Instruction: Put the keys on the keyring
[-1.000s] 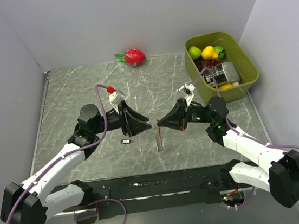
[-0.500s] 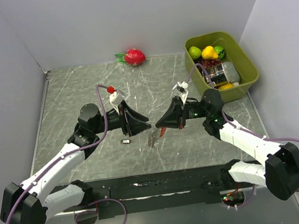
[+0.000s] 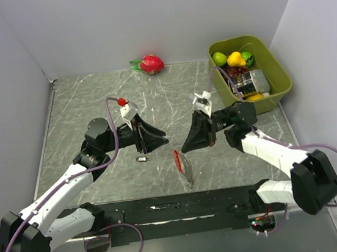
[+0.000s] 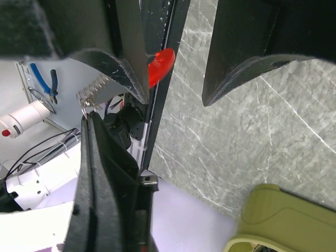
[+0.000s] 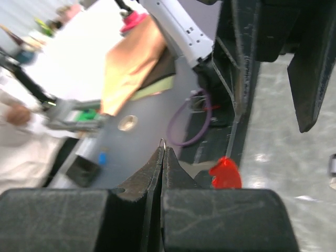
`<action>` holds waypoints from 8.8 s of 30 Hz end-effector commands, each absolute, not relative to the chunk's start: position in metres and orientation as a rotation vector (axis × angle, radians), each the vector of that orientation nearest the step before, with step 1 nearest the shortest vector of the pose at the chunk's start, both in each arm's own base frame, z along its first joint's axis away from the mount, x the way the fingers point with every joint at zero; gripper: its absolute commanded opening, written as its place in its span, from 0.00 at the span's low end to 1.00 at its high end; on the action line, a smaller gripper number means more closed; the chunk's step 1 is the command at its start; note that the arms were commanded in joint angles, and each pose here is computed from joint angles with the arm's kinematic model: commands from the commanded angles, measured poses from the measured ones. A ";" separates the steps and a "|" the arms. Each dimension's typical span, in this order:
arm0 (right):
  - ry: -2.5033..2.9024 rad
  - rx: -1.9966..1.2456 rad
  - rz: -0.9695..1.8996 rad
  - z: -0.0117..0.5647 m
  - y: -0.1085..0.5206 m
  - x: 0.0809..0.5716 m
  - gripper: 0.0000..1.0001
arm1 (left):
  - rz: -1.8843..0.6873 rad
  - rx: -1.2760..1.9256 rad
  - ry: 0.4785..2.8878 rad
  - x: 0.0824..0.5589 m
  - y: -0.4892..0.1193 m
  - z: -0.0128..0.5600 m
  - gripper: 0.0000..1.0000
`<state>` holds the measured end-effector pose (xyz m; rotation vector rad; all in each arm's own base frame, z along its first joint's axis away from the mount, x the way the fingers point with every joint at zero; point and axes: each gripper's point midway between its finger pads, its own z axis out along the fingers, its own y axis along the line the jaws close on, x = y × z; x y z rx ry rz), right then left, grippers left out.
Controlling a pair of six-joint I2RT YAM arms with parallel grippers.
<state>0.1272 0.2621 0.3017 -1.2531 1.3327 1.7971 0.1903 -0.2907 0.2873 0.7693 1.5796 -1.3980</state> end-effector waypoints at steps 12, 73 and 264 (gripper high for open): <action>0.985 -1.570 1.612 0.352 0.243 0.076 0.00 | -1.367 0.778 1.507 0.189 -0.288 0.301 0.50; 1.373 -0.712 1.370 0.318 0.248 0.171 0.00 | -1.424 0.858 1.473 0.181 -0.340 0.321 0.27; 1.086 -0.823 1.194 0.387 0.259 0.169 0.87 | -1.259 0.956 1.368 0.183 -0.327 0.395 0.01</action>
